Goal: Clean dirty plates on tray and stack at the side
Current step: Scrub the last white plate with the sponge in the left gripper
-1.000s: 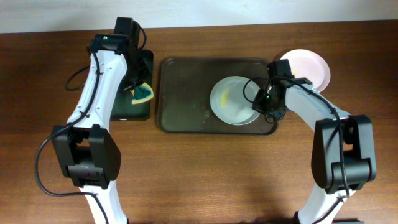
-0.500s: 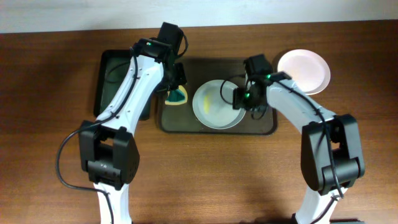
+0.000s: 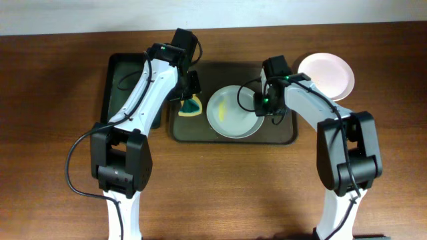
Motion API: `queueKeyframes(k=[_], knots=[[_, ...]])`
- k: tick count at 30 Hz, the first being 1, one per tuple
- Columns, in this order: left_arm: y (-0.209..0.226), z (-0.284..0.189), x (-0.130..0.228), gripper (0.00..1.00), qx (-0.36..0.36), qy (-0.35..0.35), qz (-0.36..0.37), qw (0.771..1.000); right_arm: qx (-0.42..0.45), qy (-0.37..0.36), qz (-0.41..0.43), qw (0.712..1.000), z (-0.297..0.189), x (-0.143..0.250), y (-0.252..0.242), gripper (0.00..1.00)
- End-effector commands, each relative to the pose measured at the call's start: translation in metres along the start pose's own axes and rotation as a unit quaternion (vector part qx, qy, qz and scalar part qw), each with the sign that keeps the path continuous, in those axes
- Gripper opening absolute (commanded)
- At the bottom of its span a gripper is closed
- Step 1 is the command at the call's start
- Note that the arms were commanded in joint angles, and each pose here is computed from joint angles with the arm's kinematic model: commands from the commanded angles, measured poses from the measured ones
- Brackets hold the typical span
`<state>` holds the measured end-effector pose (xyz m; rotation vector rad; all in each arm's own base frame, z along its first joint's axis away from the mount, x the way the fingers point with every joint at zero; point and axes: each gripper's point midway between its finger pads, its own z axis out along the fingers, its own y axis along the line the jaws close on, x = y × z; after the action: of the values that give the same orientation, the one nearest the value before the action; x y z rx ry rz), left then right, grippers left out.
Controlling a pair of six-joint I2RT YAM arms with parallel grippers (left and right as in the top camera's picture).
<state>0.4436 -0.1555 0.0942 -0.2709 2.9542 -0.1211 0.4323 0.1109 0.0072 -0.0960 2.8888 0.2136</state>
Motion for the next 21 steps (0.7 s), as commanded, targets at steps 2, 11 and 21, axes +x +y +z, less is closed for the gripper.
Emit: queueKeyframes(k=[2, 11, 21], knots=[[-0.007, -0.003, -0.001, 0.0, 0.019, 0.004, 0.004, 1.0, -0.005, 0.012, 0.007, 1.0, 0.015, 0.003, 0.001, 0.32], [-0.043, 0.001, 0.02, 0.0, 0.044, 0.018, 0.055, 0.997, -0.02, 0.007, 0.023, 1.0, 0.015, 0.0, 0.007, 0.04], [-0.098, 0.043, 0.029, 0.0, 0.108, 0.03, 0.05, 0.992, -0.036, 0.011, 0.042, 0.998, 0.015, 0.001, 0.012, 0.04]])
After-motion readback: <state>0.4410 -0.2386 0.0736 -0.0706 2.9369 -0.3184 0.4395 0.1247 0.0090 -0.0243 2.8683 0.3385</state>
